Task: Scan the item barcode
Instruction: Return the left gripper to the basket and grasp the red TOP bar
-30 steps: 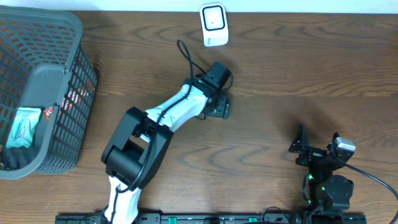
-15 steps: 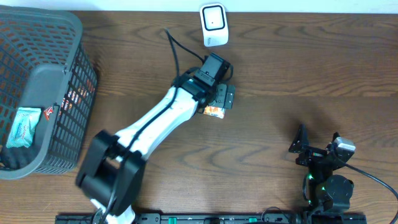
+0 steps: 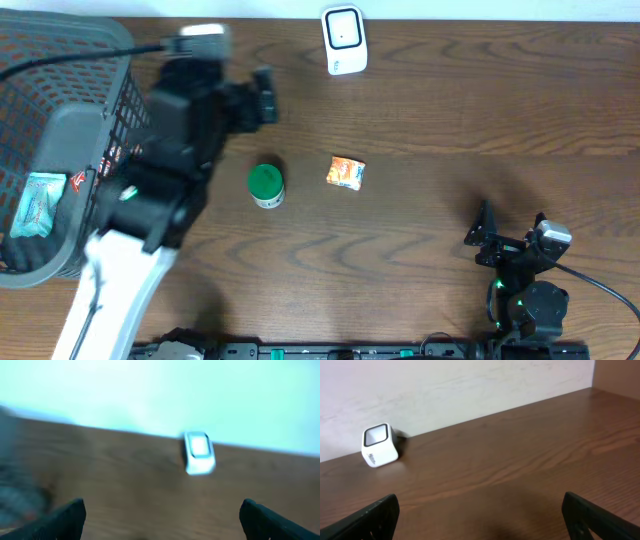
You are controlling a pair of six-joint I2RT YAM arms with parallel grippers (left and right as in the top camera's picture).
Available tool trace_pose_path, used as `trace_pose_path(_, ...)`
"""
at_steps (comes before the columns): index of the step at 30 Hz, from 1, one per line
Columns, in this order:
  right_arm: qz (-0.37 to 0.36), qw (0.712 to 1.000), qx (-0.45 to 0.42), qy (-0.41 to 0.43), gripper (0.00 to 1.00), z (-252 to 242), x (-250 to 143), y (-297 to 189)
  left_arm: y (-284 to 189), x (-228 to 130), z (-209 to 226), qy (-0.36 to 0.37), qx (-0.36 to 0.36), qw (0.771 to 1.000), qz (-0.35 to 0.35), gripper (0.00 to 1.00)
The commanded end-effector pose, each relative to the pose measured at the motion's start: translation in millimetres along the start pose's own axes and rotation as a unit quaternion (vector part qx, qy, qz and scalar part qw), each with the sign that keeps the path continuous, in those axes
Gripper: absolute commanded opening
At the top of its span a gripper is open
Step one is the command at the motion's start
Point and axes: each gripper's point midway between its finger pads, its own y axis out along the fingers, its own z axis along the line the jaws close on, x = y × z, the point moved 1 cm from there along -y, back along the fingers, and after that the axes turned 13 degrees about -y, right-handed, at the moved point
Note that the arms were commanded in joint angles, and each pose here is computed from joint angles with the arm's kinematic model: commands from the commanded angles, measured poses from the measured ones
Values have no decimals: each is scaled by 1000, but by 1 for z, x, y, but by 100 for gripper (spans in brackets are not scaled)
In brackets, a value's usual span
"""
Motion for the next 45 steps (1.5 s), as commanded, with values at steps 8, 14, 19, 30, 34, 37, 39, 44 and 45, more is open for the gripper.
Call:
trace_pose_path(8, -1, 1000, -6, 0, 99, -3, -1, 0, -52, 50, 110, -51, 144, 985, -79, 98)
trace_pose_path(14, -1, 1000, -6, 0, 99, -3, -1, 0, -56, 49, 184, -134, 249, 956, -73, 98)
trace_pose_path(19, -1, 1000, -6, 0, 99, -3, -1, 0, -65, 43, 240, -216, 317, 921, -75, 98)
trace_pose_path(30, -1, 1000, -6, 0, 99, -3, -1, 0, -56, -2, 311, -333, 408, 850, -8, 98)
trace_pose_path(34, -1, 1000, -6, 0, 99, -3, -1, 0, -36, -19, 326, -352, 424, 834, 23, 98)
trace_pose_path(37, 0, 1000, -6, 0, 99, -3, -1, 0, -17, -37, 334, -396, 419, 815, 50, 98)
trace_pose_path(39, -1, 1000, -6, 0, 99, -3, -1, 0, -5, -48, 339, -424, 410, 805, 69, 98)
trace_pose_path(44, -1, 1000, -6, 0, 99, -3, -1, 0, 15, -71, 362, -486, 420, 762, 87, 98)
trace_pose_path(45, -1, 1000, -6, 0, 99, -3, -1, 0, 17, -75, 365, -493, 423, 755, 89, 98)
